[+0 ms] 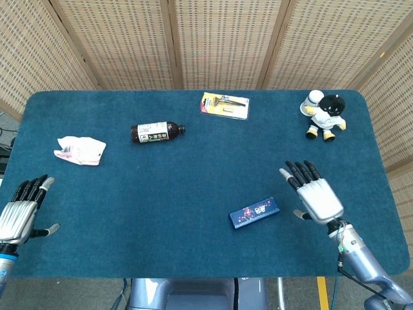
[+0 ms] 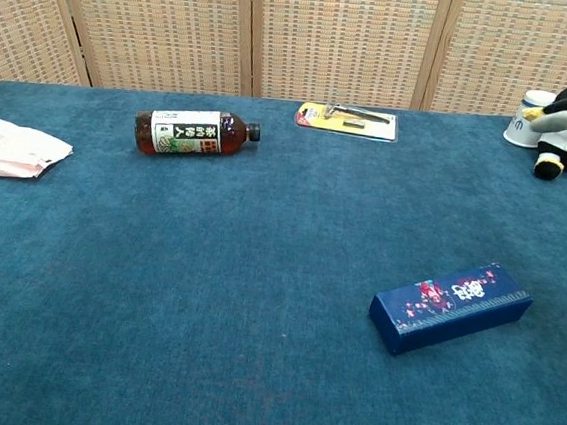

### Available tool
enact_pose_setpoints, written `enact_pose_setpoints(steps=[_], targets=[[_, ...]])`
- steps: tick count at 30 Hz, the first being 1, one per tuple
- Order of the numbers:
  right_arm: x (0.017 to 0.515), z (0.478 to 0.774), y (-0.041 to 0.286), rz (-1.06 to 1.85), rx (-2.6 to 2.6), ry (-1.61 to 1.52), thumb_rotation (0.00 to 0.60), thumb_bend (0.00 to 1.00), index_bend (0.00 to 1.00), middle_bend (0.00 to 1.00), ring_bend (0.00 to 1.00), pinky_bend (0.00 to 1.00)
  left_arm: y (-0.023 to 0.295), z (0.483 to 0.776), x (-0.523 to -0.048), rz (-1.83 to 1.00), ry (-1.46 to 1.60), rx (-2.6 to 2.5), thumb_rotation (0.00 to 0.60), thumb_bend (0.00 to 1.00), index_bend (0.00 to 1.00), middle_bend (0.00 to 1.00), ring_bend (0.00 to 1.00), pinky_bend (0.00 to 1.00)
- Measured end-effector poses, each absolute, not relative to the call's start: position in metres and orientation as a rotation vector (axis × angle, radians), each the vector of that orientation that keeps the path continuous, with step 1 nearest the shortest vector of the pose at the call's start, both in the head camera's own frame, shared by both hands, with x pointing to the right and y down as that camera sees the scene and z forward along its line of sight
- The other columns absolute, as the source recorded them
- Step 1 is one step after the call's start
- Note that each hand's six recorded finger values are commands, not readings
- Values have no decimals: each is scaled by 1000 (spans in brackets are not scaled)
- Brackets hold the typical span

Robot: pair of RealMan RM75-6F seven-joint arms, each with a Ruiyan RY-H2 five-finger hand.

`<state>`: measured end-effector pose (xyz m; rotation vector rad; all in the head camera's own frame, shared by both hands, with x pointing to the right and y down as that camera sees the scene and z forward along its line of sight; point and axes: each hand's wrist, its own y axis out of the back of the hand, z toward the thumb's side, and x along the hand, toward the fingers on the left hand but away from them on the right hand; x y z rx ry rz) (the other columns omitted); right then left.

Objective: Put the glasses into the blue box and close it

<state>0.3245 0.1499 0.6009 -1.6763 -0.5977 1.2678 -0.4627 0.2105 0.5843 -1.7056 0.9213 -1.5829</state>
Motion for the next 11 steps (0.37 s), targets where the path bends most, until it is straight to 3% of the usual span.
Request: enact_pose_setpoints(steps=[11], targets=[[442, 573, 211, 1382, -1578, -1136, 600, 0, 0, 0, 0, 0, 215, 568, -467, -1510, 942, -1708, 600, 0, 0, 0, 0, 0]])
